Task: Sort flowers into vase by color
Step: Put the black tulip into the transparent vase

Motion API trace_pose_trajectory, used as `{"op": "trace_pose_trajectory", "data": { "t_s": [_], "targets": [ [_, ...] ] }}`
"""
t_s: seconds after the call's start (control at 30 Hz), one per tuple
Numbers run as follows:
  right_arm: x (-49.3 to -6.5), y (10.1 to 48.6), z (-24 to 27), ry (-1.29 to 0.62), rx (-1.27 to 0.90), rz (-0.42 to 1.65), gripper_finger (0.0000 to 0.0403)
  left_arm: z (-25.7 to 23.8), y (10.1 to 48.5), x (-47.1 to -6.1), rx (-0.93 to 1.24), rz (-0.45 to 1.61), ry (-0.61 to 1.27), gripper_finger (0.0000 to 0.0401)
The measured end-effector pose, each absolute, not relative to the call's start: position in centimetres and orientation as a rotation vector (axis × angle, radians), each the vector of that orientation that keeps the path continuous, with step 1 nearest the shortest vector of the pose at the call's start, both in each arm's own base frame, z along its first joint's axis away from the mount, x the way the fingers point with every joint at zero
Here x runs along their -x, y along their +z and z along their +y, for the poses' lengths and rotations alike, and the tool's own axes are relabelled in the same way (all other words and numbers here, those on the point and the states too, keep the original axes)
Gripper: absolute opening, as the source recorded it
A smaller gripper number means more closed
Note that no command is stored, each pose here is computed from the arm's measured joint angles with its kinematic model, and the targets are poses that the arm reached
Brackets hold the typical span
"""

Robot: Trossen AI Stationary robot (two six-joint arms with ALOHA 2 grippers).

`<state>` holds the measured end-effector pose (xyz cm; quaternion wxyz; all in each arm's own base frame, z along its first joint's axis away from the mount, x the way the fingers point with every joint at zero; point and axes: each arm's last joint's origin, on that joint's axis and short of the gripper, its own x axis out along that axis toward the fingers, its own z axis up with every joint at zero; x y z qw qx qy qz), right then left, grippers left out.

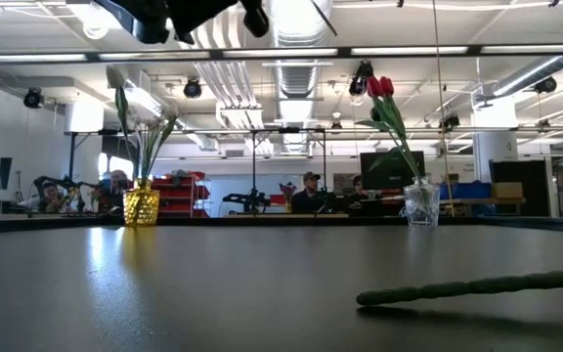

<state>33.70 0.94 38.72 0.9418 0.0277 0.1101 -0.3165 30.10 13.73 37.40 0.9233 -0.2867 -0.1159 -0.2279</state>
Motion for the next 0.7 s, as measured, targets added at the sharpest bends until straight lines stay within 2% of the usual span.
{"op": "trace_pose_trajectory", "data": {
  "t_s": [0.37,0.53,0.7],
  "targets": [
    [-33.71,38.67,0.98,-0.631,-0.032,0.239,0.0011,14.10,37.66,-30.37,0.566,-0.267,-0.437,0.0027],
    [-33.72,38.67,1.00,-0.626,-0.032,0.239,0.0011,13.98,37.68,-30.41,0.558,-0.268,-0.440,0.0032],
    [-33.75,38.66,1.03,-0.612,-0.035,0.240,0.0011,13.91,37.82,-30.36,0.538,-0.266,-0.456,0.0074]
  ]
}}
